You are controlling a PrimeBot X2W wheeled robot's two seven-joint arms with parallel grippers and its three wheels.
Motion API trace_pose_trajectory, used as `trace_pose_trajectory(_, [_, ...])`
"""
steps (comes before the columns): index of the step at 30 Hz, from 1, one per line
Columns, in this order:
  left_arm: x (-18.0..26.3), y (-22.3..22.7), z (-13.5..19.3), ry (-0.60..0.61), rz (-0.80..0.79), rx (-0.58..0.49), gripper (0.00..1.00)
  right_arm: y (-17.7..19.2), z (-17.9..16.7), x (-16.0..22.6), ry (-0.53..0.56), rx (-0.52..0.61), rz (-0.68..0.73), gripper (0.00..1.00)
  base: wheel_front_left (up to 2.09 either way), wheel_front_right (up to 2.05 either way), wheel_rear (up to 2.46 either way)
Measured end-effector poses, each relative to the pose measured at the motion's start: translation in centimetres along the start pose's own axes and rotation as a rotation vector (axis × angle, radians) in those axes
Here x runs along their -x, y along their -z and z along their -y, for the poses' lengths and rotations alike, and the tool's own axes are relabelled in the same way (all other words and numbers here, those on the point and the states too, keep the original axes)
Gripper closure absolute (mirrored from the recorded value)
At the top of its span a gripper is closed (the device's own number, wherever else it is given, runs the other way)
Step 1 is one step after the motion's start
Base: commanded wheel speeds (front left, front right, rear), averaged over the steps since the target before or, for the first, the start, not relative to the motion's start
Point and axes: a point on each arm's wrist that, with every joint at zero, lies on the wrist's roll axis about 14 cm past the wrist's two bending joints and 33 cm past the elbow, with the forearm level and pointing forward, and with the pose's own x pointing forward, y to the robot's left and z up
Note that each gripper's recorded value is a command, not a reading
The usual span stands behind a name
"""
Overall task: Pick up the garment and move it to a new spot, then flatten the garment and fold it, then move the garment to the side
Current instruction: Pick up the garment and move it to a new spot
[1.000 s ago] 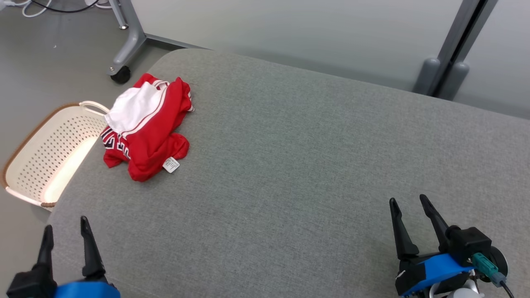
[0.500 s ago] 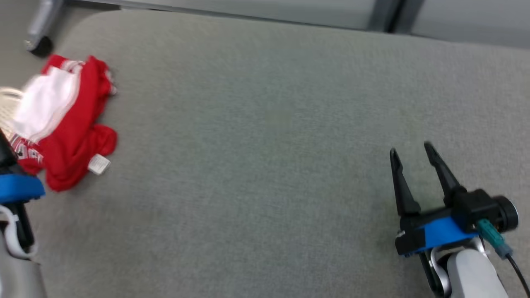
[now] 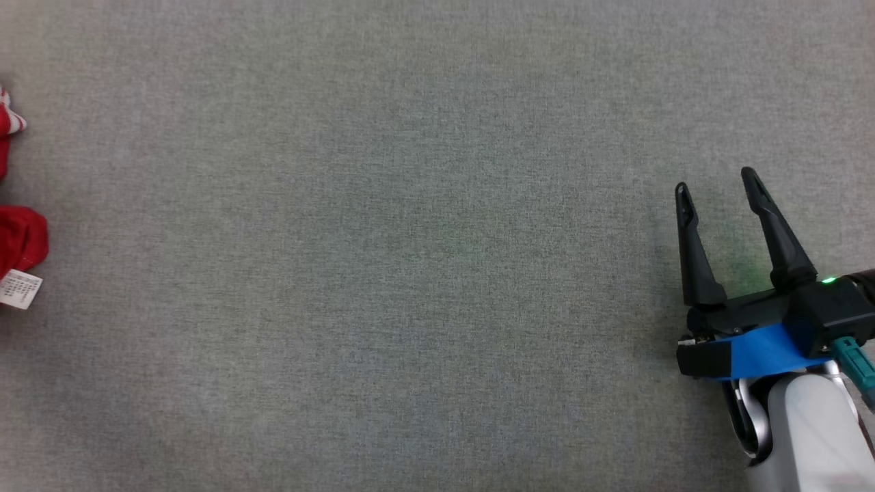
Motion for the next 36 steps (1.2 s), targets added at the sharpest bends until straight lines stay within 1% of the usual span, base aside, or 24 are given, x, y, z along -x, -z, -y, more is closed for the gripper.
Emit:
trace_pose_trajectory(2, [-0.5, 1.8, 0.1, 0.006, -0.069, -0.016, 0.0, 0.2, 0.4, -0.1, 0.009, 0.004, -0.003, 0.0, 0.0, 0.0, 0.0])
trace_pose_trajectory(4, [-0.6, 4.0, 0.2, 0.005, -0.175, -0.017, 0.0, 0.5, 0.5, -0.2, 0.012, 0.005, -0.007, 0.0, 0.0, 0.0, 0.0])
trace_pose_trajectory(7, [0.4, 7.9, 0.1, 0.003, -0.357, -0.022, 0.0, 0.5, 0.7, -0.3, 0.016, 0.006, -0.005, 0.0, 0.0, 0.0, 0.0])
trace_pose_trajectory(8, [0.7, 8.7, 0.2, 0.004, -0.395, -0.024, 0.0, 0.6, 0.7, -0.3, 0.015, 0.006, -0.006, 0.0, 0.0, 0.0, 0.0])
trace_pose_trajectory(15, [1.6, 11.6, 1.3, 0.014, -0.585, 0.032, 0.0, 0.5, 0.7, -0.4, 0.016, 0.006, -0.003, 0.0, 0.0, 0.0, 0.0])
trace_pose_trajectory(17, [1.7, 11.7, 1.6, 0.02, -0.605, 0.046, 0.0, 0.5, 0.7, -0.4, 0.015, 0.009, -0.005, 0.0, 0.0, 0.0, 0.0])
trace_pose_trajectory(18, [1.7, 11.7, 1.7, 0.021, -0.607, 0.05, 0.43, 0.5, 0.6, -0.4, 0.014, 0.008, -0.005, 0.0, 0.0, 0.0, 0.0])
trace_pose_trajectory(19, [1.6, 11.5, 1.6, 0.022, -0.597, 0.051, 1.0, 0.4, 0.6, -0.3, 0.014, 0.009, -0.005, 0.0, 0.0, 0.0, 0.0])
trace_pose_trajectory(23, [1.6, 10.8, 1.8, 0.034, -0.558, 0.056, 1.0, 0.0, 0.8, -0.1, 0.022, 0.001, 0.0, 0.0, 0.0, 0.0, 0.0])
trace_pose_trajectory(27, [1.0, 8.4, 1.9, 0.064, -0.452, 0.017, 1.0, -0.8, 1.0, 0.3, 0.034, -0.011, 0.013, 0.0, 0.0, 0.0, 0.0])
trace_pose_trajectory(29, [0.4, 6.3, 2.2, 0.083, -0.371, 0.006, 1.0, -1.3, 1.1, 0.5, 0.04, -0.018, 0.021, 0.0, 0.0, 0.0, 0.0])
trace_pose_trajectory(32, [-0.7, 2.1, 3.1, 0.123, -0.22, -0.005, 1.0, -2.2, 1.3, 1.0, 0.049, -0.028, 0.038, 0.0, 0.0, 0.0, 0.0])
trace_pose_trajectory(36, [-1.8, -4.2, 5.5, 0.197, -0.022, -0.016, 1.0, -3.5, 1.4, 1.7, 0.059, -0.038, 0.059, 0.0, 0.0, 0.0, 0.0])
